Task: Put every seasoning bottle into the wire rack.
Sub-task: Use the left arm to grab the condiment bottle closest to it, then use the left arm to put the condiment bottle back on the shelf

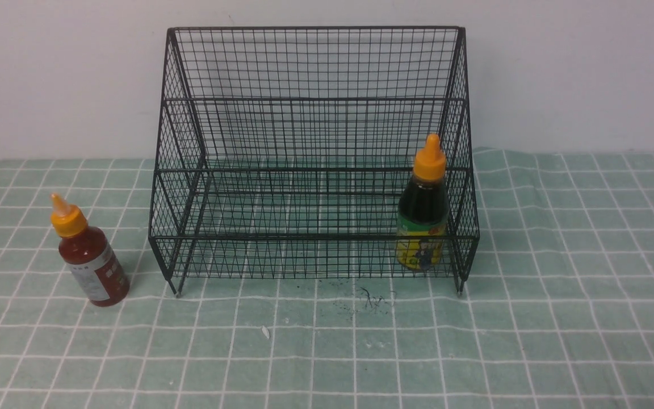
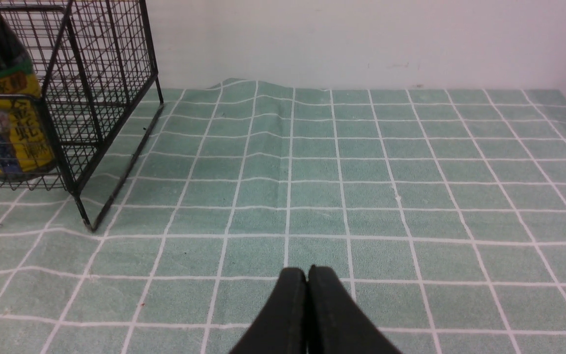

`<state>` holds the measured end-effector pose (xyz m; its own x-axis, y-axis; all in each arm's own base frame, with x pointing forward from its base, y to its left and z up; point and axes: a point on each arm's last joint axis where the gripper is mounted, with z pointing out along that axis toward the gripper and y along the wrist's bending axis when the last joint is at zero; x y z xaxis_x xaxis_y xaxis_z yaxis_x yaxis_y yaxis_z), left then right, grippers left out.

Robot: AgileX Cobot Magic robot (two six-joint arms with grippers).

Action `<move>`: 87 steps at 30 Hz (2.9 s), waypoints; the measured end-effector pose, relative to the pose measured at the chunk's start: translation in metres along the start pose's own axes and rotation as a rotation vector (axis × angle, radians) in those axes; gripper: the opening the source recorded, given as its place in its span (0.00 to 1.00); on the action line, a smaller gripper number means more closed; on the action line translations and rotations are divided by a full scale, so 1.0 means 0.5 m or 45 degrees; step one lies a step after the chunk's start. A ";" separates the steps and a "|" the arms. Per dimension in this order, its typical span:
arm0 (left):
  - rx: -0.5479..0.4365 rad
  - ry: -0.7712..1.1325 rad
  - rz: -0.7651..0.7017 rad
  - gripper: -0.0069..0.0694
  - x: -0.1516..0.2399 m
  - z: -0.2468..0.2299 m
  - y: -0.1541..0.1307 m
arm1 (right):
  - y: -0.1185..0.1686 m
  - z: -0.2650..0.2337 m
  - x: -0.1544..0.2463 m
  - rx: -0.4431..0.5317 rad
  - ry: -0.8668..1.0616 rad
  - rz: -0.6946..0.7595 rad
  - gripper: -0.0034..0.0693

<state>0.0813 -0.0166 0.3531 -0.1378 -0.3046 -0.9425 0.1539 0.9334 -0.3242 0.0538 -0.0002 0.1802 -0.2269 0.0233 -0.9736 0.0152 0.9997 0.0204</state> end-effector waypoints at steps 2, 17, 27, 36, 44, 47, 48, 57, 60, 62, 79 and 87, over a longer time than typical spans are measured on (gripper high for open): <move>-0.051 0.442 -0.003 0.08 0.007 0.056 -0.004 | 0.000 0.000 0.000 0.000 0.000 0.000 0.03; -0.408 0.953 0.248 0.08 -0.040 0.282 0.049 | 0.000 0.000 0.000 0.000 0.000 0.009 0.03; -0.490 0.917 0.436 0.40 -0.025 0.375 0.086 | 0.000 0.000 0.000 0.000 0.000 0.009 0.03; -0.573 0.979 0.421 0.85 0.047 0.462 0.129 | 0.000 0.000 0.000 0.000 0.000 0.009 0.03; -0.641 1.081 0.384 0.79 0.114 0.510 0.161 | 0.000 0.000 0.000 0.000 0.000 0.009 0.03; -0.653 1.119 0.373 0.72 0.136 0.521 0.169 | 0.000 0.000 0.000 0.000 0.000 0.009 0.03; -0.655 1.128 0.373 0.70 0.141 0.523 0.171 | 0.000 0.000 0.000 0.000 0.000 0.009 0.03; -0.663 1.137 0.336 0.46 0.152 0.535 0.174 | 0.000 0.000 0.000 0.000 0.000 0.009 0.03; -0.708 1.172 0.346 0.46 0.129 0.514 0.169 | 0.000 0.000 0.000 0.000 0.000 0.009 0.03; -0.721 1.141 0.346 0.46 0.094 0.501 0.159 | 0.000 0.000 0.000 0.000 0.000 0.009 0.03; -0.314 0.583 0.229 0.46 -0.188 0.430 -0.035 | 0.000 0.000 0.000 0.001 0.000 0.009 0.03; -0.224 0.585 0.257 0.46 -0.132 0.513 -0.054 | 0.000 0.000 0.000 0.001 0.000 0.009 0.03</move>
<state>0.3370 -0.0706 0.4029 -0.5429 -0.0381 -0.8390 0.0608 0.9946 -0.0846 0.0538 -0.0002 0.1802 -0.2267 0.0306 -0.9735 0.0177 0.9995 0.0273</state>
